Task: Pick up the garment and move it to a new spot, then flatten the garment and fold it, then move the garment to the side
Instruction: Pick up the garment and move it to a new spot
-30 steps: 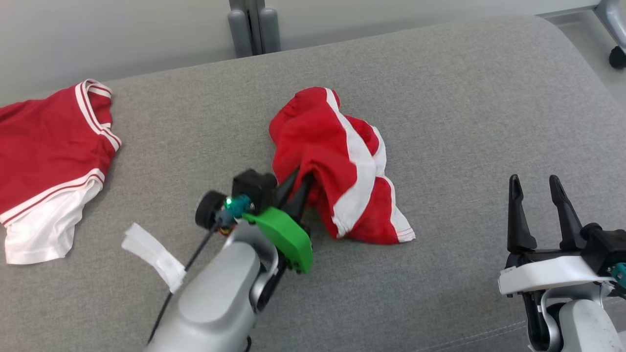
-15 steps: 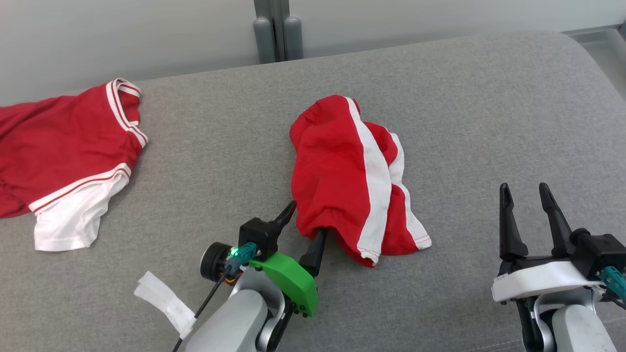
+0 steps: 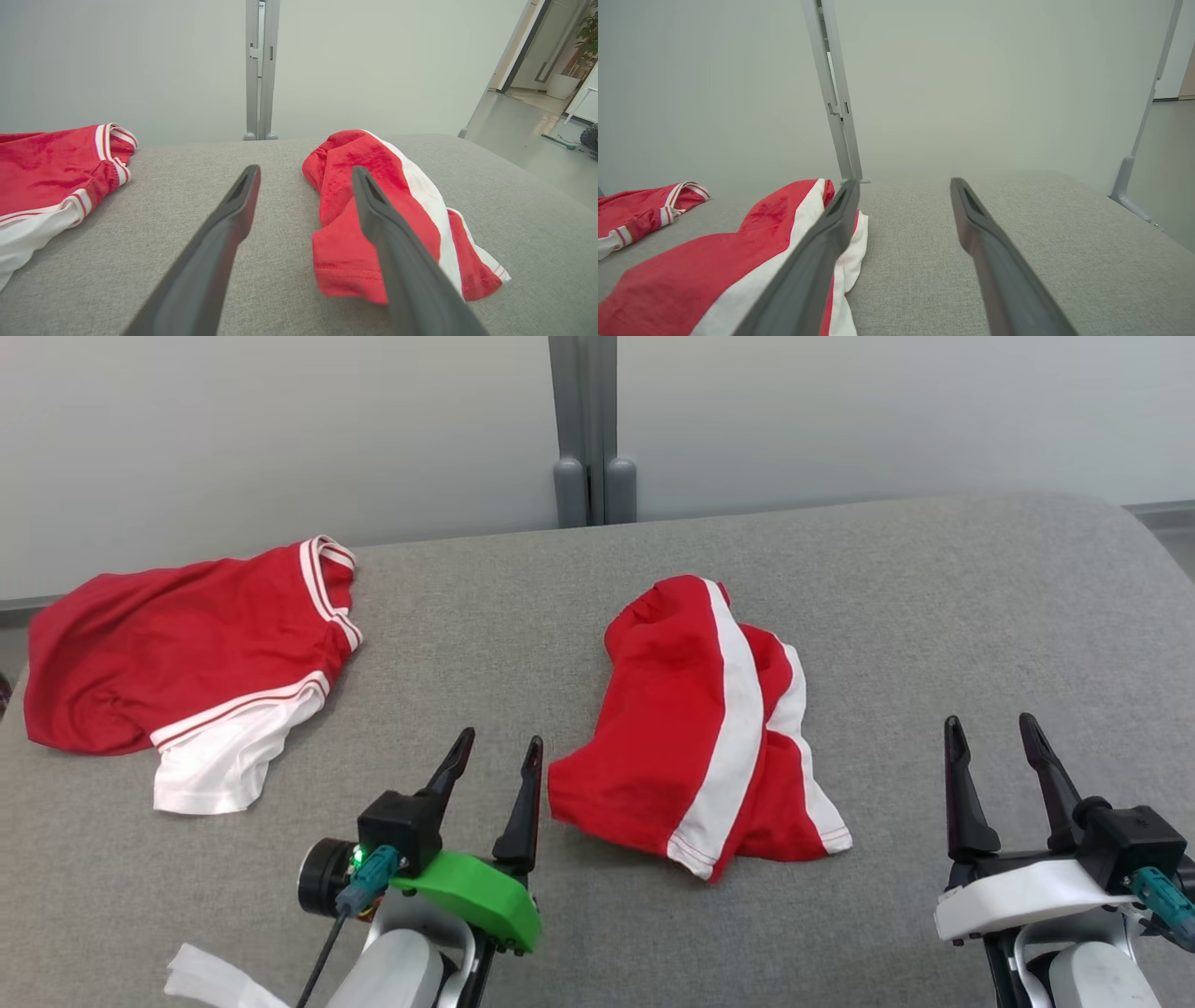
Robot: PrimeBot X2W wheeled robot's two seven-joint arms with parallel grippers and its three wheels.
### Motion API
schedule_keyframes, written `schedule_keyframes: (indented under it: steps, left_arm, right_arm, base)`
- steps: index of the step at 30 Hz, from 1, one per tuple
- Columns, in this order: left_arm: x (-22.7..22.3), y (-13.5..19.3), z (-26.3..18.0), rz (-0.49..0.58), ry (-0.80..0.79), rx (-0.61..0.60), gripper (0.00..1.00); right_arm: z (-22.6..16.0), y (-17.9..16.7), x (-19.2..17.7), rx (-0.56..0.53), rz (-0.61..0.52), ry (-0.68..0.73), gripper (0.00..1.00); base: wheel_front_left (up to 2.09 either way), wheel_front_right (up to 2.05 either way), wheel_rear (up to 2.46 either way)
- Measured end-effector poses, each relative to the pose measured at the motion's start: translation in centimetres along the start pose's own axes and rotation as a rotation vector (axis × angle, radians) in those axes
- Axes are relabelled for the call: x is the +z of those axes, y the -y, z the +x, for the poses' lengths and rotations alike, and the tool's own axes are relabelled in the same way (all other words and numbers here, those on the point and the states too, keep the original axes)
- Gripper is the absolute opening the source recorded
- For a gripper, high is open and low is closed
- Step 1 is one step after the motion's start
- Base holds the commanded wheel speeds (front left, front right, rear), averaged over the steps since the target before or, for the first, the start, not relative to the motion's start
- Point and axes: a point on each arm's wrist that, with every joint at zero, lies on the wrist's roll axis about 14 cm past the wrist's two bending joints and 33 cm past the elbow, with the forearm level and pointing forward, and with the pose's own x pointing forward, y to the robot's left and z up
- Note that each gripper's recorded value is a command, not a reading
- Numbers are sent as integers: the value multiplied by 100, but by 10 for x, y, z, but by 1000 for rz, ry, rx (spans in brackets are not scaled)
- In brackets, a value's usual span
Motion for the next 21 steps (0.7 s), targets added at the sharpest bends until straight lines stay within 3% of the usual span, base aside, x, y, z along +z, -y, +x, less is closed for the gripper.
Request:
schedule_keyframes:
  steps: [7,21]
  left_arm:
    - [19,-29,-23,7,74,117,100]
    - [2,-59,-55,11,44,244,100]
  right_arm:
    - [1,-13,8,39,-2,25,100]
    - [-16,-14,-15,34,39,-48,100]
  base:
    - [0,0,0]
    - [0,0,0]
